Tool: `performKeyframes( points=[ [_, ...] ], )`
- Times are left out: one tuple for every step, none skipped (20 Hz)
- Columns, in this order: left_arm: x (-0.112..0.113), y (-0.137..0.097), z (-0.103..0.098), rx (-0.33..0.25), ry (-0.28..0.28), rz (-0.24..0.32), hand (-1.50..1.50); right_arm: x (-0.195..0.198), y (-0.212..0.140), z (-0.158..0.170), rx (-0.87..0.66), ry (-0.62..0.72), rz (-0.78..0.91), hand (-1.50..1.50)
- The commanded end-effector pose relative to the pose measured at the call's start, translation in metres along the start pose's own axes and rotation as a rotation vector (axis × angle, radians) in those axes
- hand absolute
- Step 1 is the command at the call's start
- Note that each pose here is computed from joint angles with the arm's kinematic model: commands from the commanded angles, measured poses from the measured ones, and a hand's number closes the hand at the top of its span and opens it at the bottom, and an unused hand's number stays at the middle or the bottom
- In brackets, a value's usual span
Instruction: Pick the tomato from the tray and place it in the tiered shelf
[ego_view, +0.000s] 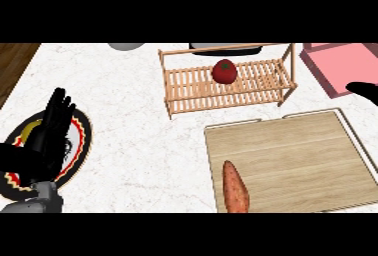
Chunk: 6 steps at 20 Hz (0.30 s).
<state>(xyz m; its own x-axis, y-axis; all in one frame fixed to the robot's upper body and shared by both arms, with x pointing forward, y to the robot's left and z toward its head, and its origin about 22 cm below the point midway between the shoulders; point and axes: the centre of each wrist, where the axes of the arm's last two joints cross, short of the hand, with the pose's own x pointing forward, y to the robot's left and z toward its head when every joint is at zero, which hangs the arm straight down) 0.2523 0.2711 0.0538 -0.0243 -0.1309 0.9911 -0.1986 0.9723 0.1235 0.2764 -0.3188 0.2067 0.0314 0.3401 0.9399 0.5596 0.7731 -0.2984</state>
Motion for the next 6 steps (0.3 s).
performKeyframes(
  points=[
    [0.003, 0.001, -0.005, 0.001, -0.004, -0.007, 0.0, 0.003, -0.055, 0.001, 0.036, -0.025, 0.002, -1.5],
    [0.007, 0.009, -0.006, -0.02, -0.003, -0.008, 0.0, -0.016, -0.049, 0.015, 0.032, -0.02, -0.026, -1.5],
    [0.009, -0.005, 0.007, -0.011, -0.002, 0.0, 0.0, -0.003, -0.066, 0.012, 0.029, -0.026, 0.001, -1.5],
    [0.013, 0.005, -0.006, -0.023, -0.009, 0.003, 0.0, 0.0, -0.083, -0.003, 0.032, -0.04, -0.026, -1.5],
    [-0.001, 0.006, 0.006, -0.015, -0.014, -0.003, 0.0, -0.026, -0.082, -0.008, 0.019, -0.038, -0.036, -1.5],
    [0.007, -0.009, 0.0, -0.013, 0.006, -0.007, 0.0, -0.037, -0.092, 0.006, 0.032, -0.028, -0.021, -1.5]
  ],
)
